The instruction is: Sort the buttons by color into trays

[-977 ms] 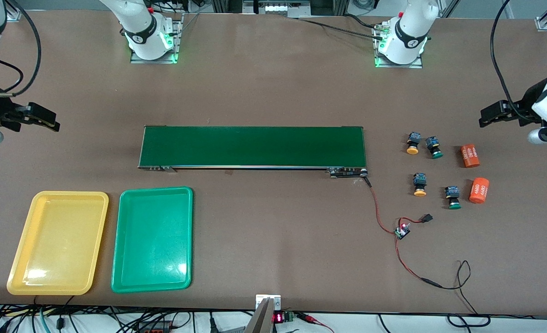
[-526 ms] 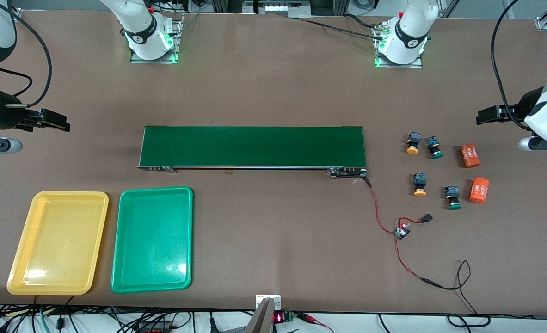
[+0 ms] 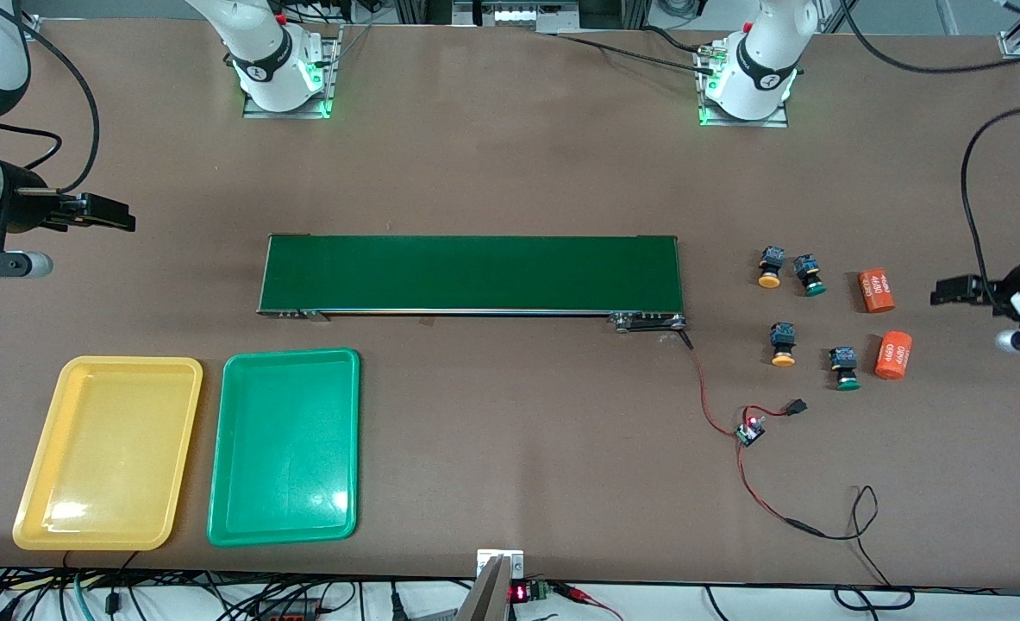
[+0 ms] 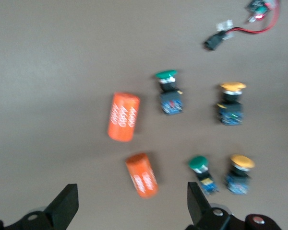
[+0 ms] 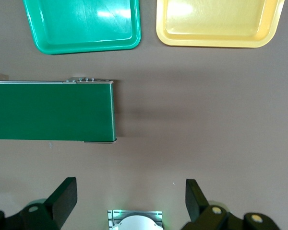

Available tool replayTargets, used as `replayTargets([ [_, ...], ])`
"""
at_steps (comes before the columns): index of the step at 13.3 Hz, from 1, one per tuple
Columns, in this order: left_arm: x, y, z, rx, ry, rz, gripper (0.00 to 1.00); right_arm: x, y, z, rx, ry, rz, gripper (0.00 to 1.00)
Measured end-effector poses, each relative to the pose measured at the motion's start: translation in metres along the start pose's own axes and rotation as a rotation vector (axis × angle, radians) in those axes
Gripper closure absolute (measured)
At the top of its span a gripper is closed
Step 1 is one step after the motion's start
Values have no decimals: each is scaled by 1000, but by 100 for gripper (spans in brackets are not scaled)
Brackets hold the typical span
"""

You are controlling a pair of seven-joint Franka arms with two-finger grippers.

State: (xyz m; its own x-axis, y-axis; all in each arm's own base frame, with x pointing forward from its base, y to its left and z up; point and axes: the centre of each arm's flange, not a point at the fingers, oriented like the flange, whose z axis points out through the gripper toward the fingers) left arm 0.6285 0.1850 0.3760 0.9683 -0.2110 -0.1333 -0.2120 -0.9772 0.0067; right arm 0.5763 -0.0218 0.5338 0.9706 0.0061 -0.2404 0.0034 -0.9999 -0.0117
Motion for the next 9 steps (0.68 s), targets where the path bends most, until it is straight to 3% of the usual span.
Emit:
replayTargets([
  [3,18,-10,64,39,62,51,0,0,0,0,0,-2,0,0],
  [9,20,-35,138,111,100,181,0,0,0,0,0,-4,0,0],
])
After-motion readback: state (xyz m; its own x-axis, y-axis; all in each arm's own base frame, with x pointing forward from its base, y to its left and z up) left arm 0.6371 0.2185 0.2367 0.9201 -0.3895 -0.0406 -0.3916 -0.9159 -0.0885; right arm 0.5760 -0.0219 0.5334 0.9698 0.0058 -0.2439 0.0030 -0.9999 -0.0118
